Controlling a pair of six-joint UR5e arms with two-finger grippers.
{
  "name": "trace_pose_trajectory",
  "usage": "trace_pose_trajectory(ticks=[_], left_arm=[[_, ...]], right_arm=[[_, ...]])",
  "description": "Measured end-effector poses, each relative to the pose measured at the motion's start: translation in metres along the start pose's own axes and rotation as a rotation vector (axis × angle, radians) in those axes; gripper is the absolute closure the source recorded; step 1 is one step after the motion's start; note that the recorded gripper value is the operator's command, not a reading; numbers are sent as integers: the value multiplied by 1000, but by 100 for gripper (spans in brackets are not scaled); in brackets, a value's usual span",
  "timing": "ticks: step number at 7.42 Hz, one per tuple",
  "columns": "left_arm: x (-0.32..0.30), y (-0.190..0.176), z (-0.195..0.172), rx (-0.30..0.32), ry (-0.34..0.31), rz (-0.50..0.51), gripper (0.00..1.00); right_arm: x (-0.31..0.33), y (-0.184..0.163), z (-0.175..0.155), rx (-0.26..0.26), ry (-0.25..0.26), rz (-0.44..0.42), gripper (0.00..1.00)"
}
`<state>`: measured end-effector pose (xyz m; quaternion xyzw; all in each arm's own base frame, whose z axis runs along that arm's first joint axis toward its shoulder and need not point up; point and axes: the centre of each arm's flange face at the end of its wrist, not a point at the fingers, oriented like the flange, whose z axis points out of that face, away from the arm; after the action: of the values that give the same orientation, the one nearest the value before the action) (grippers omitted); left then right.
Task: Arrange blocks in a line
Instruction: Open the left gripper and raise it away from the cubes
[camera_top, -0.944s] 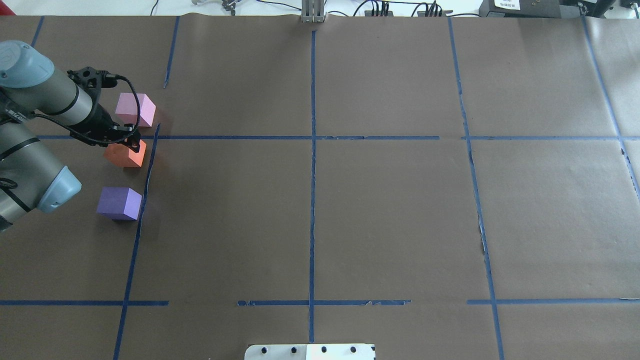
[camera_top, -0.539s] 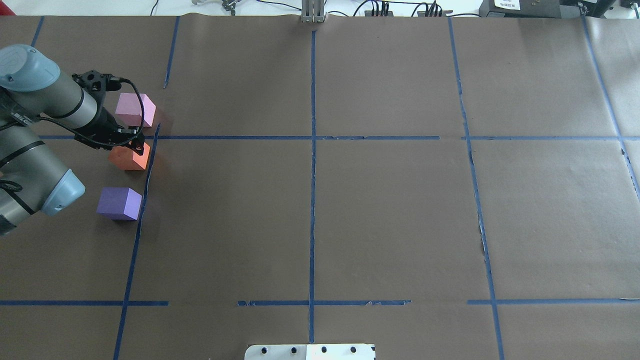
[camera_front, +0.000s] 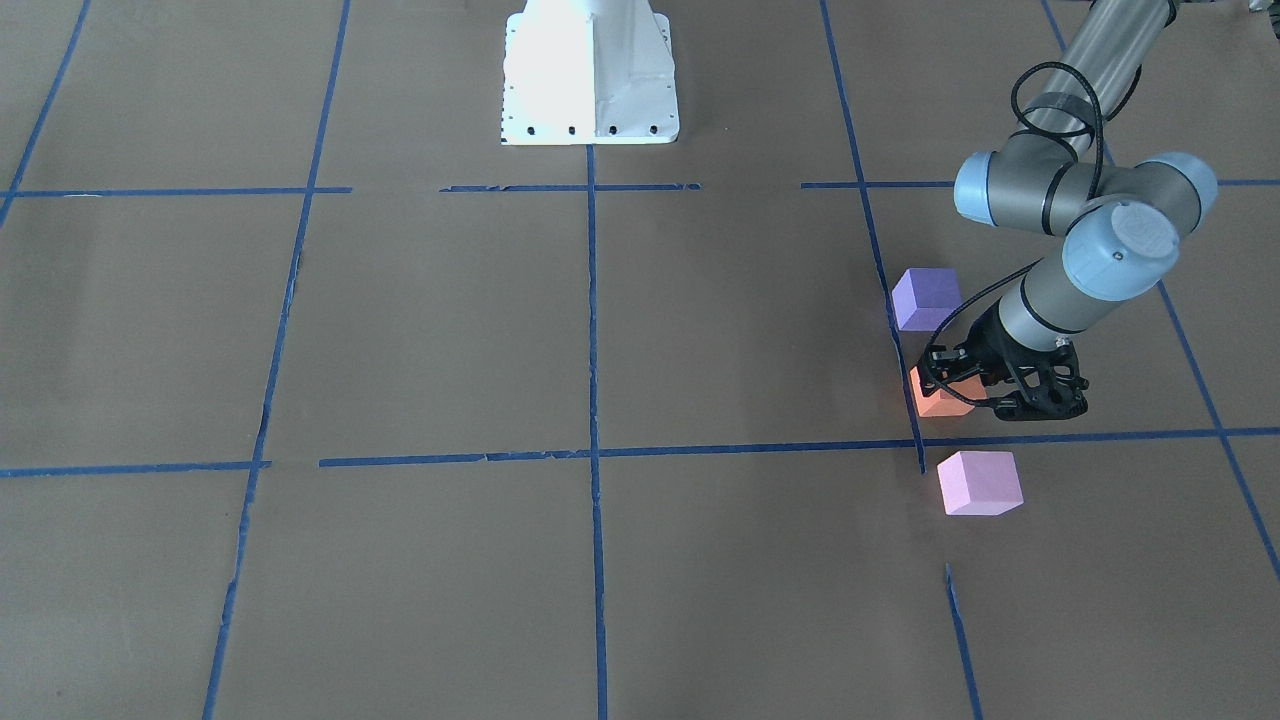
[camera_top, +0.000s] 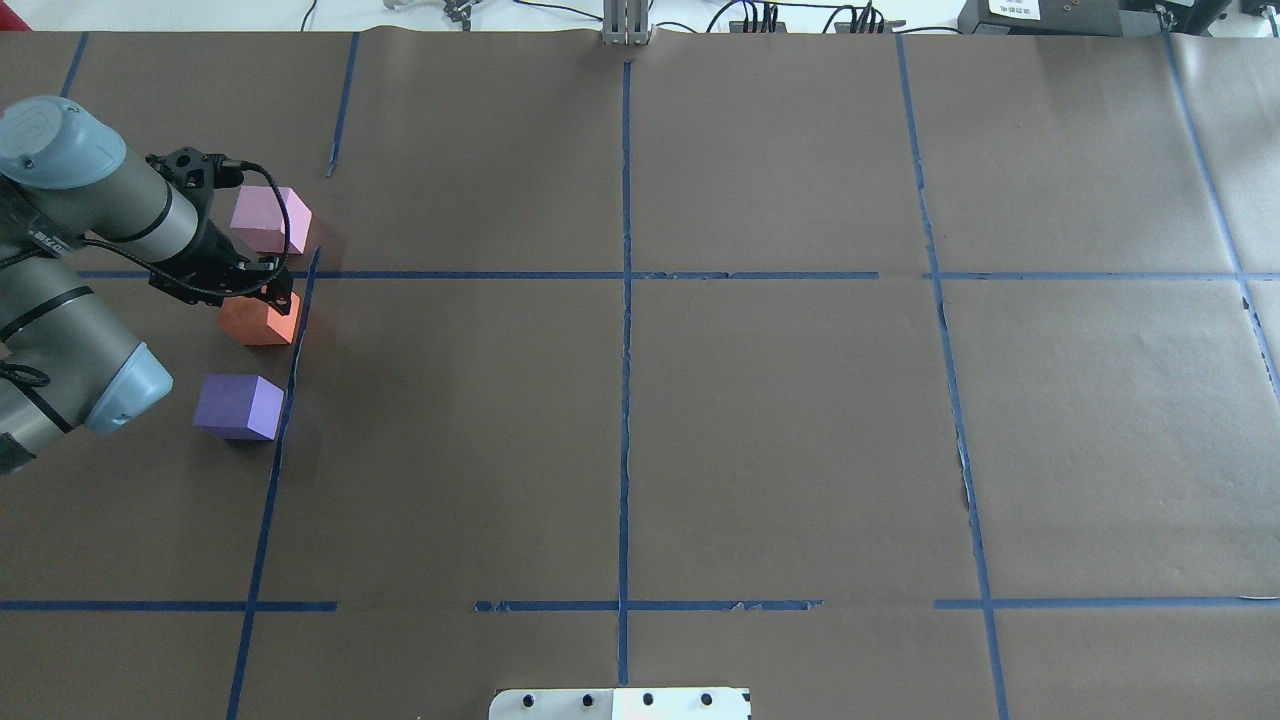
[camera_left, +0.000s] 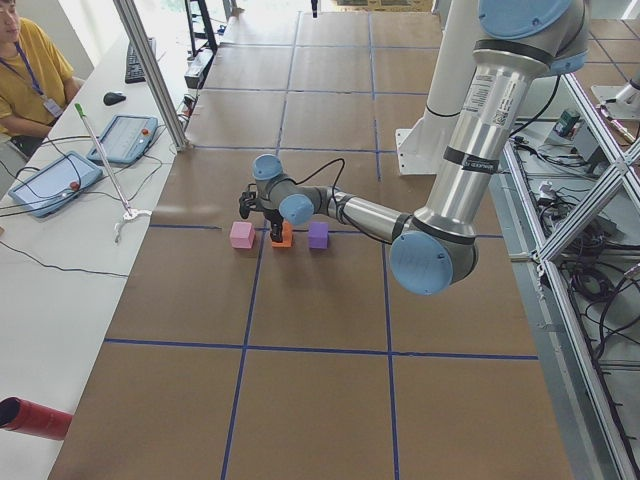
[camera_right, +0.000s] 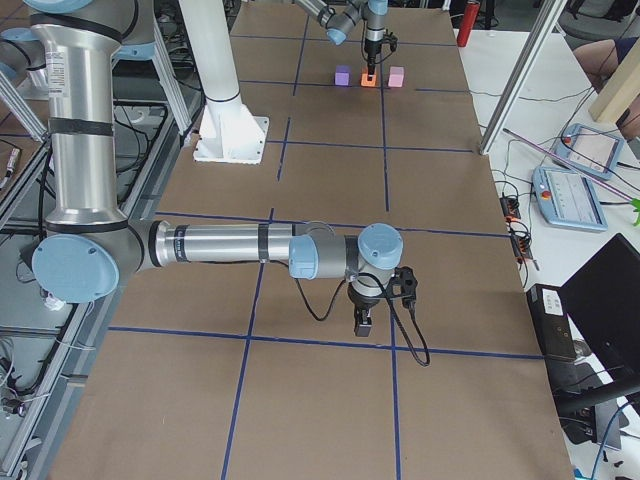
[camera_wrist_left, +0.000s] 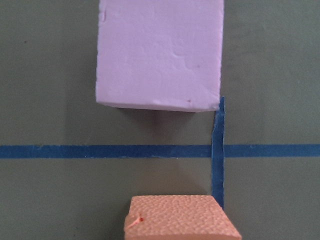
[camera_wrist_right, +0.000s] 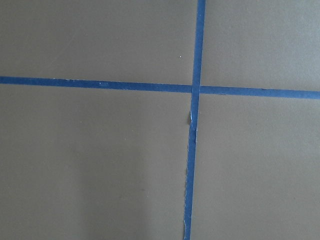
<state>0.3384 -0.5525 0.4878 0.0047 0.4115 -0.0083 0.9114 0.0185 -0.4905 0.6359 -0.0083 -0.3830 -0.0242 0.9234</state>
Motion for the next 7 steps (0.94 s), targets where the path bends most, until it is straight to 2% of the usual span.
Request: trace_pose_trajectory(ticks=[3, 4, 5, 7], left_arm=[[3, 0, -3, 5, 6, 7, 0], [9, 1, -19, 25, 22, 22, 0], [14, 0, -51, 62, 40, 27, 0], [14, -5, -108, 106, 36, 3, 0]], right_arm=[[0, 0, 0, 0, 0, 0, 0], [0, 0, 0, 0, -1, 0, 0], [0, 0, 0, 0, -1, 0, 0], [0, 0, 0, 0, 0, 0, 0]])
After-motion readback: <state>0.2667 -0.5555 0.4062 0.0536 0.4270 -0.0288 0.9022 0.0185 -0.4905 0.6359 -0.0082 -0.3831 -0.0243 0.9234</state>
